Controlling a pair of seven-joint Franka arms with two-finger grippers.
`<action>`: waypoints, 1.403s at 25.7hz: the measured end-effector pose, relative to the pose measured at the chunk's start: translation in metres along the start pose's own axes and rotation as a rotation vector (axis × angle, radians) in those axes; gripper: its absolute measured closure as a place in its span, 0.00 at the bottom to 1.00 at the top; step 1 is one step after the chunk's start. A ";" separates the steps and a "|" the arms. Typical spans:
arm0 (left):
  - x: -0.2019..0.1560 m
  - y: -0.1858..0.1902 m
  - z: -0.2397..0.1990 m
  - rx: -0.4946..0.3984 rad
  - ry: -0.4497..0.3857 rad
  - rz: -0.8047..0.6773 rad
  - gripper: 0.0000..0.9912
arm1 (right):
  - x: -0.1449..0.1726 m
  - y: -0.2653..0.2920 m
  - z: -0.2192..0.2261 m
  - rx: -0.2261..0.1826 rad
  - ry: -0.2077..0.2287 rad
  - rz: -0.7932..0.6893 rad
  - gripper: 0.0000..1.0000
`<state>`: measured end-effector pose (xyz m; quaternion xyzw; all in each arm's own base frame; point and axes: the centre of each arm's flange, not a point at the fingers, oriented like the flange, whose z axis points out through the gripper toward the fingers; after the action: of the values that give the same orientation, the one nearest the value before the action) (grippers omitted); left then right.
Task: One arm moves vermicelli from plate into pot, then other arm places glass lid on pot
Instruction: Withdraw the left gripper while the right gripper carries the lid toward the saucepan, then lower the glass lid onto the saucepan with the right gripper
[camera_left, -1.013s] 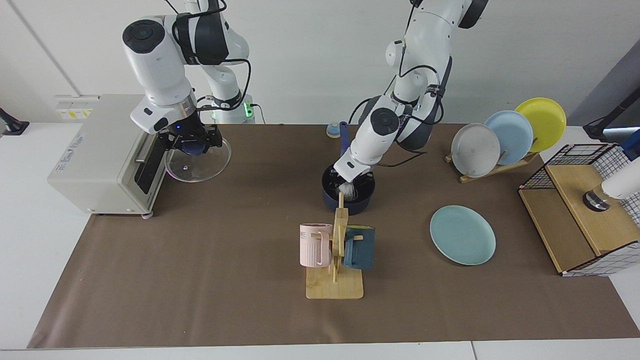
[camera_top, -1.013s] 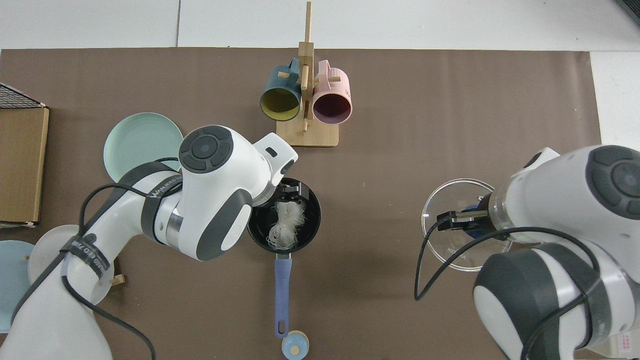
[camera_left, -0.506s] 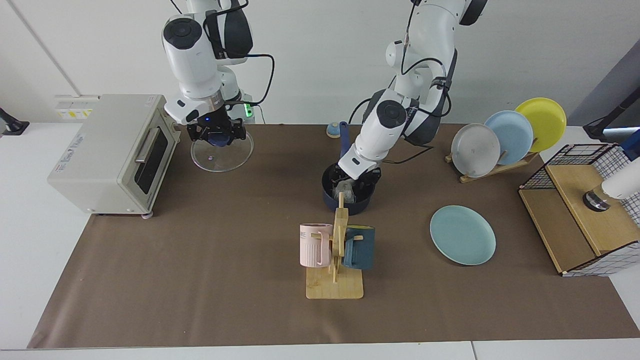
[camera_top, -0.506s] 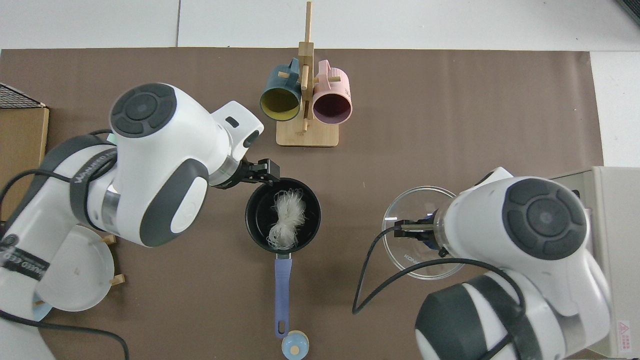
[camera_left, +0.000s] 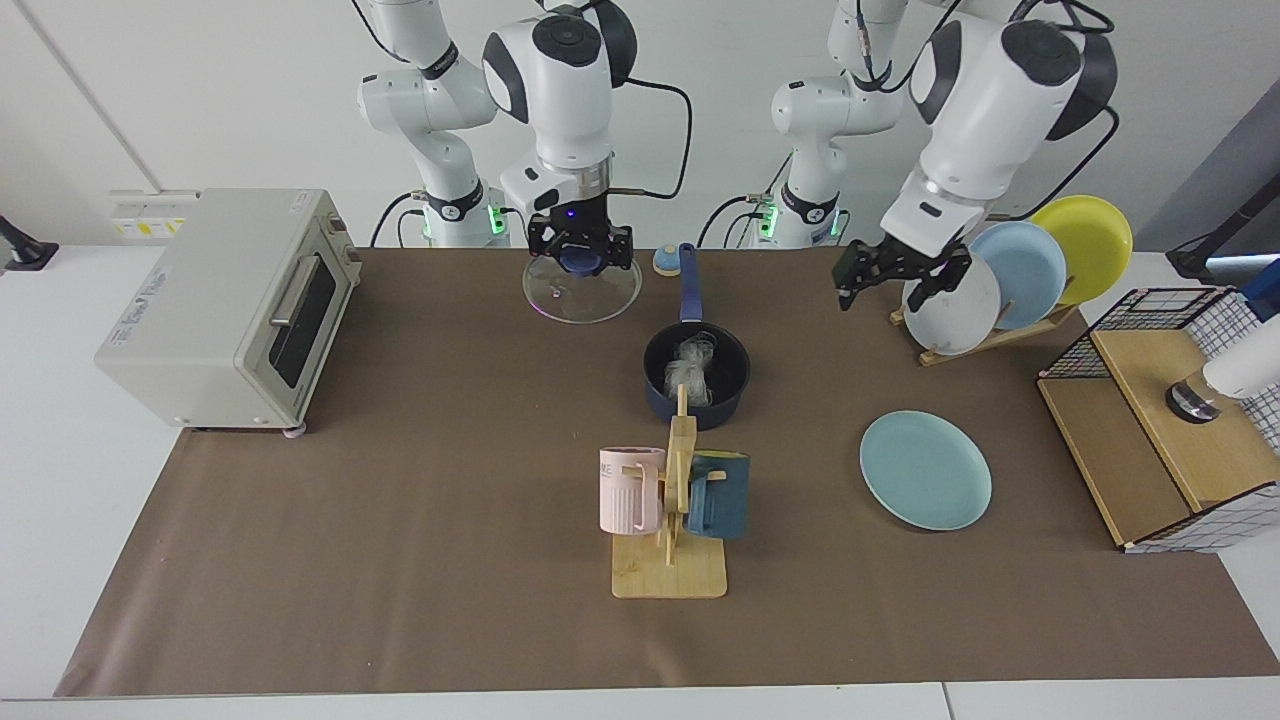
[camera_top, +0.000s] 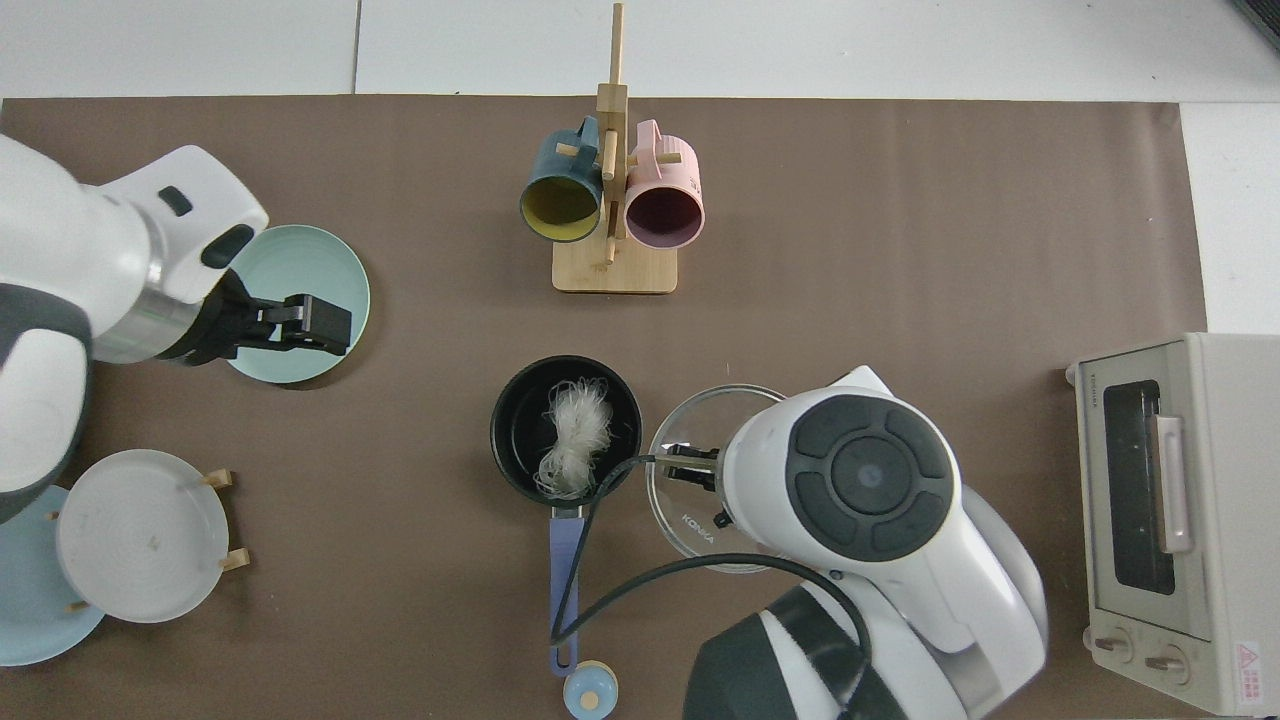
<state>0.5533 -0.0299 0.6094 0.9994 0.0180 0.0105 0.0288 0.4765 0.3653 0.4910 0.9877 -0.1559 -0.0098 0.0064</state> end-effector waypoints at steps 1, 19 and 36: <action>0.001 -0.005 0.001 0.000 -0.001 -0.009 0.00 | -0.001 -0.009 0.003 0.000 0.003 0.008 0.56; 0.001 -0.004 0.003 0.000 -0.005 -0.006 0.00 | 0.005 -0.113 0.077 0.040 0.045 0.144 0.56; 0.002 -0.021 0.002 0.061 -0.001 0.047 0.00 | 0.020 -0.111 0.110 0.012 0.011 0.167 0.56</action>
<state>0.5547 -0.0086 0.6067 0.9999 -0.0052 0.0102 -0.0018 0.5274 0.4634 0.3791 0.9714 -0.2375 -0.0029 0.0020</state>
